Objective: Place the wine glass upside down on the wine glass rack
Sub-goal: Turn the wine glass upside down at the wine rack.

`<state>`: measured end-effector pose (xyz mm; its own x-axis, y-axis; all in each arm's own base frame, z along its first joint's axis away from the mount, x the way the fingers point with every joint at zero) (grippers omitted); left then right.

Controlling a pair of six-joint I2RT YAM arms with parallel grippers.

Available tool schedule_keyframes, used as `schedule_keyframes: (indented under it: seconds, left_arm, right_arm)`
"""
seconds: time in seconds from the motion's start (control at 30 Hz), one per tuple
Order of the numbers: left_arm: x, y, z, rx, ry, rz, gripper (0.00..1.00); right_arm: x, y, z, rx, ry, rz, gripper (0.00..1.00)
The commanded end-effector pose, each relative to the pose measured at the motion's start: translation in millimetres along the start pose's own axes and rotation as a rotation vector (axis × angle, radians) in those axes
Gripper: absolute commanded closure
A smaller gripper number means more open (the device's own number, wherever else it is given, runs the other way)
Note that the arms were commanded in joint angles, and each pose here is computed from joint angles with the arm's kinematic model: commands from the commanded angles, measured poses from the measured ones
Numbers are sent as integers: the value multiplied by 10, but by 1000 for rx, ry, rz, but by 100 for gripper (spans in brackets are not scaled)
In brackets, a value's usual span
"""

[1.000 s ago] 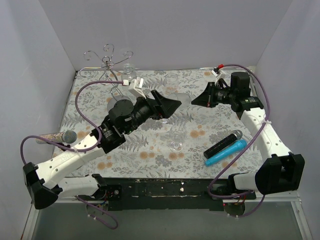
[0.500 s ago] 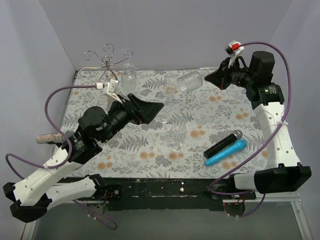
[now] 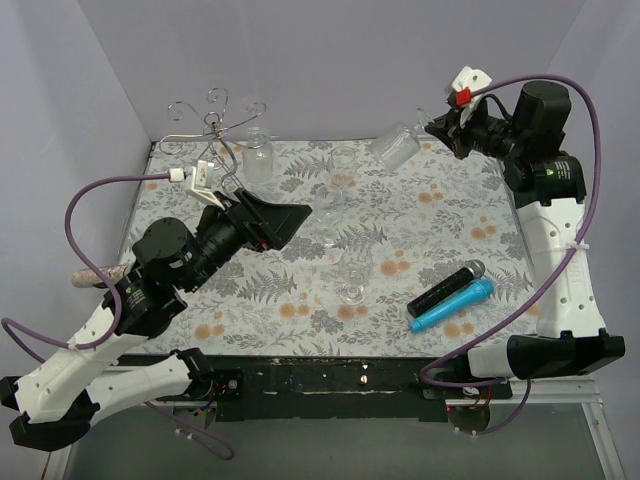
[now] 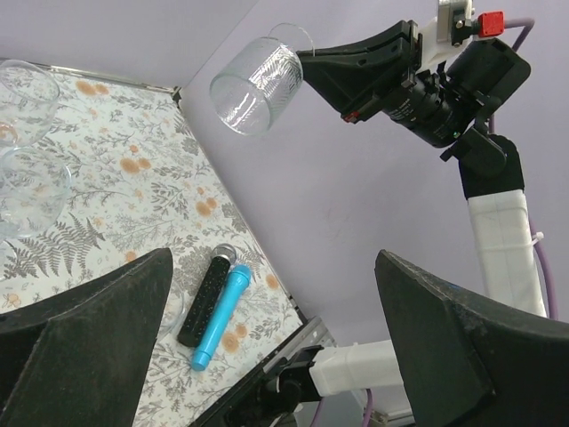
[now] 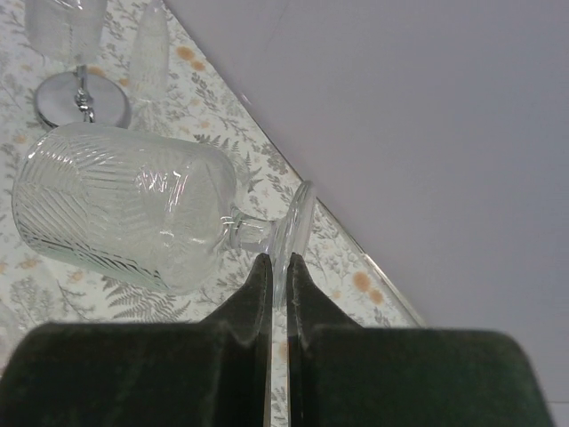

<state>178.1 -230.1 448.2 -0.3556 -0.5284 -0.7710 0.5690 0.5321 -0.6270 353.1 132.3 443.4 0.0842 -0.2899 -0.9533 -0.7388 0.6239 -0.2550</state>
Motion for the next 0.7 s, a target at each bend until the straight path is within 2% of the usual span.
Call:
schedule_keyframes:
  seconds: [0.0, 0.3, 0.67]
  left_arm:
    - [-77, -36, -76, 7, -16, -4, 2]
    - [-107, -90, -90, 36, -33, -30, 2]
    - [-143, -122, -94, 60, -64, -62, 2]
  right_arm:
    - [-450, -115, -83, 49, -100, -270, 99]
    - [-668, -24, 59, 29, -120, -514, 99]
    - [-961, 539, 400, -19, -150, -851, 99]
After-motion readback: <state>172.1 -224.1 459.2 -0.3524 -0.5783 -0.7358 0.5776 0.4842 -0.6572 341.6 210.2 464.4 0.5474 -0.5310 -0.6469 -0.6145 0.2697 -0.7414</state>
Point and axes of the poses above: each gripper's point midway between its finger pads, its own z axis out along the fingers, its own y axis along the line the jaws close on, x = y × z, the point moved 1 cm from there along -z, back along the fingers, and after that the axes turned 6 degrees about z, right-handed, at the moved point
